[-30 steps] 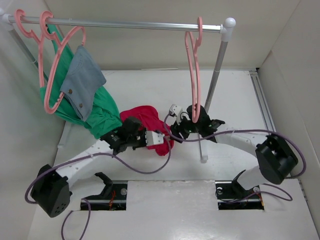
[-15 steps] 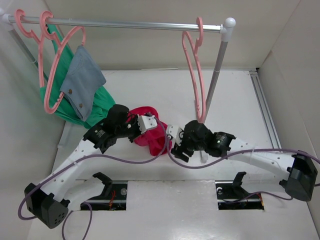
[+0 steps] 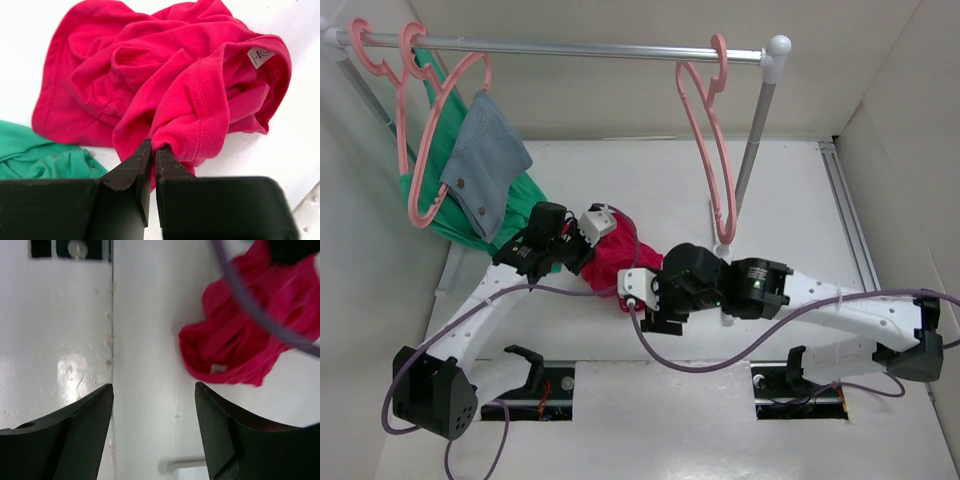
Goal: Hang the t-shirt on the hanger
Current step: Grab a hanger with the right arm
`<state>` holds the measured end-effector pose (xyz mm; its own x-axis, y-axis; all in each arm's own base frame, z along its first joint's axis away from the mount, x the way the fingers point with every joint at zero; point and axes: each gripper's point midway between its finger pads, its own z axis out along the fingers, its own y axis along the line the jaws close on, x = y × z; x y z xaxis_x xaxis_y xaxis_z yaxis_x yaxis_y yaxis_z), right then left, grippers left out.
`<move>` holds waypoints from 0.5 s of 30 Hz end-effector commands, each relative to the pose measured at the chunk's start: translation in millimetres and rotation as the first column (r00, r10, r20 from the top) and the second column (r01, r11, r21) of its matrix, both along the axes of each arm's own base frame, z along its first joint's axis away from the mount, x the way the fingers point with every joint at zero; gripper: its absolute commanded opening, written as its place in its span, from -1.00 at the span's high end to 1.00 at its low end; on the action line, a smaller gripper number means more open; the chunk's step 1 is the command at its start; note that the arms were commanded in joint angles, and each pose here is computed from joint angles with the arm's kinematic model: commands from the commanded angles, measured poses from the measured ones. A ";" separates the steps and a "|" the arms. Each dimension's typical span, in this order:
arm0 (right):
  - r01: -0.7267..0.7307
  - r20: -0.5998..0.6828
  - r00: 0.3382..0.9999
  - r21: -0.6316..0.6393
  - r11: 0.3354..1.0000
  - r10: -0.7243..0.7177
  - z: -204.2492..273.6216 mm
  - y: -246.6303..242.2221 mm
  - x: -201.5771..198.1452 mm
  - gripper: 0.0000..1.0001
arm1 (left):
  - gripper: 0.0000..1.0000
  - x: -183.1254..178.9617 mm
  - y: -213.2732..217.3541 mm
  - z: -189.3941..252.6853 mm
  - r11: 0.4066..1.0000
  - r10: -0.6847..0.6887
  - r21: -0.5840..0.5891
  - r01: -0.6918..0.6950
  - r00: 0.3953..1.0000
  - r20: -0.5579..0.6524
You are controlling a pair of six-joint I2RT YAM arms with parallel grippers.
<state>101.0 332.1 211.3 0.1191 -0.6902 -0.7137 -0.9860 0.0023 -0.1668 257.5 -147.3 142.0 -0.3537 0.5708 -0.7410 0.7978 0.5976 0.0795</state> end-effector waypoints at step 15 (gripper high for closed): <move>-0.210 0.310 0.951 0.622 0.754 0.008 286.1 -39.3 -25.0 -0.51 | 1.00 -3.3 9.6 29.0 0.984 0.039 -0.179 -0.011 0.988 0.150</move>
<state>80.4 313.2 418.7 0.3351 -0.2792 -0.8999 -0.9378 -0.0073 -0.3470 254.9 -129.5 164.4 -0.2949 0.4343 -0.8511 0.7405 0.6669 0.0837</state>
